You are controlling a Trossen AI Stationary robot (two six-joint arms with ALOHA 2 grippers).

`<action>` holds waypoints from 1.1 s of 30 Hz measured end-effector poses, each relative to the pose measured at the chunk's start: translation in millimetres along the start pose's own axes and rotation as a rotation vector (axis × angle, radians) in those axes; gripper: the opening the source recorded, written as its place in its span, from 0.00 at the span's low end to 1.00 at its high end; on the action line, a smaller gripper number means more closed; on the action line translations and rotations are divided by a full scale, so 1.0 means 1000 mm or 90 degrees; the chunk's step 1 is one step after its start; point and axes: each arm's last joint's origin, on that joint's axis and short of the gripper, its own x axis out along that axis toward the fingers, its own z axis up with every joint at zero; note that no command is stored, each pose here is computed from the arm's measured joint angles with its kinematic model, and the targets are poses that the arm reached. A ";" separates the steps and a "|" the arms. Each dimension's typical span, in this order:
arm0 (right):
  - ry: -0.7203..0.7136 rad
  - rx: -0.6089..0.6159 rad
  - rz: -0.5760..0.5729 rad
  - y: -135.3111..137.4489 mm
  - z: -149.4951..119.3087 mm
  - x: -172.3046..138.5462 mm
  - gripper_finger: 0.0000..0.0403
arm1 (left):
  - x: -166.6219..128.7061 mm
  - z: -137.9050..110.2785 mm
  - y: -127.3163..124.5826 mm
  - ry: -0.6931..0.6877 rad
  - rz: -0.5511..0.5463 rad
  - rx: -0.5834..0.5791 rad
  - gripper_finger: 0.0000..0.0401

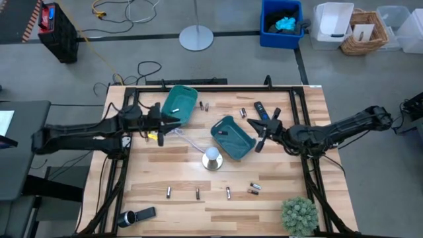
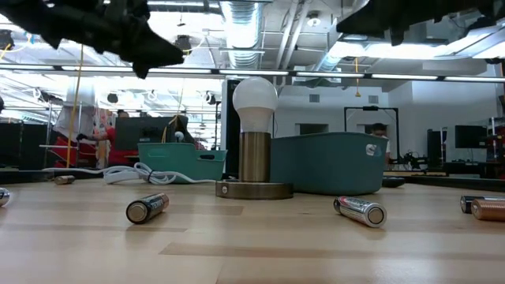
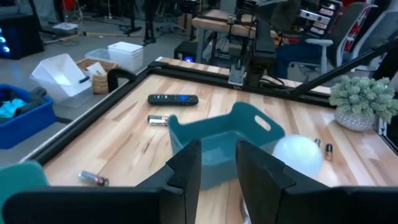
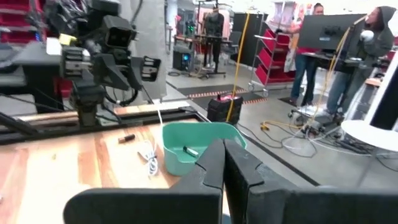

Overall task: Sort batteries
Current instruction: Put the silver battery into the green bin

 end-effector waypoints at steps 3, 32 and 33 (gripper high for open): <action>0.015 0.003 -0.020 -0.001 -0.005 0.009 0.06 | -0.004 -0.008 0.000 0.005 0.000 -0.002 0.23; 0.285 0.001 -0.029 -0.007 0.060 0.131 0.06 | -0.005 -0.026 0.002 0.042 0.001 0.047 0.23; 0.281 0.001 -0.023 -0.005 0.062 0.129 0.06 | -0.005 -0.026 0.001 0.042 0.001 0.050 0.23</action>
